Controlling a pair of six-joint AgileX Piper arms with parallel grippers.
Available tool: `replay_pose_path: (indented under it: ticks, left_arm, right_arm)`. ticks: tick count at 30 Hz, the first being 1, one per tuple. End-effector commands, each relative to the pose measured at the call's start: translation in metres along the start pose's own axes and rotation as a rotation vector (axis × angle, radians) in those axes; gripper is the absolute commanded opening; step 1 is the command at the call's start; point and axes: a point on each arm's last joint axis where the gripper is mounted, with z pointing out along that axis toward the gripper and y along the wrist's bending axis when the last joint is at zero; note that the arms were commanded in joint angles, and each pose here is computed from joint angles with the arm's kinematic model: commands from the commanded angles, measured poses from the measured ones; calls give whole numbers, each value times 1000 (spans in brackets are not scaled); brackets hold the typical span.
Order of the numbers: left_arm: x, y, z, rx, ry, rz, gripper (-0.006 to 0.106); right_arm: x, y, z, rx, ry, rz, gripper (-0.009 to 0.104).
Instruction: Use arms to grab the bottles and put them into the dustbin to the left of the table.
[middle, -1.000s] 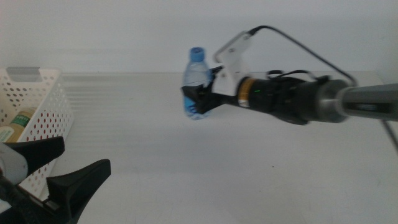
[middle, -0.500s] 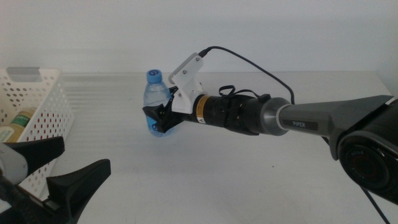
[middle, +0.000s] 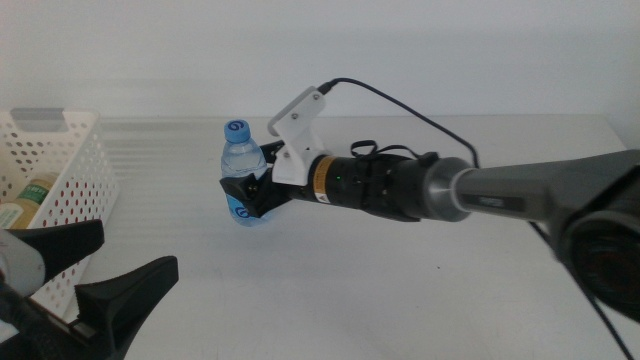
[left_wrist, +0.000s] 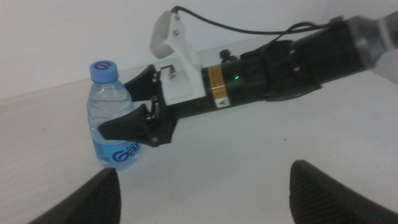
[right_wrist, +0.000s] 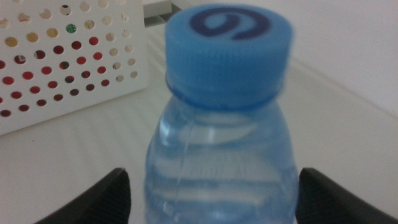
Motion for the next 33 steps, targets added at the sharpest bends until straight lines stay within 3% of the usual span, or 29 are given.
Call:
replay_pose_path:
  ticks: [1,9,17,26,30,33]
  left_arm:
    - [-15,-2,-2,11,-91,-13,88]
    - [-15,-2,-2,11,-91,-13,88]
    - [-15,-2,-2,11,-91,-13,88]
    - [-15,-2,-2,11,-91,-13,88]
    - [-14,-2,-2,11,-90,-13,88]
    - [-14,-2,-2,11,-90,-13,88]
  right_arm:
    - [-51,6,-27,-1,-117,11,79]
    - [-73,26,-108,25,-86,-11,73]
    - [-110,57,-213,132,-139,-35,71]
    - [-82,85,-285,191,-146,58,68]
    - [-71,92,-322,297,-200,84,68]
    - [-60,93,-343,392,-142,85,68]
